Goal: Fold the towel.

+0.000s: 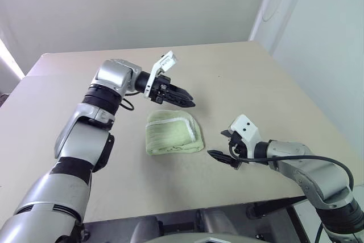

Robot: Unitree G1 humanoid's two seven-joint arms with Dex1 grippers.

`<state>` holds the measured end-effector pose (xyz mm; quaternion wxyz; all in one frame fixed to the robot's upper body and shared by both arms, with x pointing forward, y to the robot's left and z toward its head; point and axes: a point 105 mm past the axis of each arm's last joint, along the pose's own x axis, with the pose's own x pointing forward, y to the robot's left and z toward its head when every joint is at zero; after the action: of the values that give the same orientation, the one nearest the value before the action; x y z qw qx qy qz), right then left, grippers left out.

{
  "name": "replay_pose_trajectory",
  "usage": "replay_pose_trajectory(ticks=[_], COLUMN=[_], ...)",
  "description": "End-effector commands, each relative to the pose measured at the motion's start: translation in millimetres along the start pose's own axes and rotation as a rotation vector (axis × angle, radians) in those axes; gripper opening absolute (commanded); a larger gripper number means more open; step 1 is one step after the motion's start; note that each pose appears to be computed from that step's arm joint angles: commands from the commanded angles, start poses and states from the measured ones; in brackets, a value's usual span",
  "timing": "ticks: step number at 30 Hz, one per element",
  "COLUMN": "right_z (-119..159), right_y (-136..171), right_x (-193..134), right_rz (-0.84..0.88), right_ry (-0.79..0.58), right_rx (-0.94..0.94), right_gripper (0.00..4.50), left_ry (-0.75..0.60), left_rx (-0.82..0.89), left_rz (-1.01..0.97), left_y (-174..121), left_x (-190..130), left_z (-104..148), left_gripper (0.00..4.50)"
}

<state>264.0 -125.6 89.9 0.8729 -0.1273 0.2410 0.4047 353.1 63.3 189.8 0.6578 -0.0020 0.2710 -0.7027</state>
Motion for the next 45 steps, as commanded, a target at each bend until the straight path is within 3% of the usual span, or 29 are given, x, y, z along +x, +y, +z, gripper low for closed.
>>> replay_pose_trajectory(ticks=[1,6,14,16,19,25,30,37,42,45], right_z=[13,23,73,89,93,82,65,14,12,23], right_y=[-7,-6,-9,-8,-6,-10,-13,2,-2,-7], right_x=[-3,-6,-18,-13,7,54,72,90,96,93], right_rz=[-0.019,-0.003,0.045,0.074,0.093,0.075,0.064,0.084,0.05,0.045], right_ry=[-0.039,-0.094,-0.327,-0.391,-0.38,-0.323,-0.286,-0.105,-0.087,-0.122], right_rx=[-0.034,-0.028,0.0,0.017,0.007,0.008,0.041,0.0,-0.012,-0.003], right_gripper=[4.5,4.5,4.5,4.5,4.5,4.5,4.5,4.5,4.5,4.5], left_ry=[0.061,0.046,0.0,0.029,0.006,-0.032,-0.049,0.102,0.141,0.059], left_rx=[0.042,0.073,0.329,0.41,0.461,0.446,0.418,0.409,0.419,0.405], left_rz=[-0.003,0.044,0.325,0.406,0.49,0.507,0.439,0.445,0.447,0.455], left_y=[-3,-1,16,19,22,21,11,25,37,40], left_x=[7,5,-57,-72,-81,-70,-48,-29,-21,-15], left_z=[-13,-16,-23,-31,-40,-62,-76,-124,-138,-125], left_gripper=[2.83,2.83,2.83,2.83,2.83,2.83,2.83,2.83,2.83,2.83])
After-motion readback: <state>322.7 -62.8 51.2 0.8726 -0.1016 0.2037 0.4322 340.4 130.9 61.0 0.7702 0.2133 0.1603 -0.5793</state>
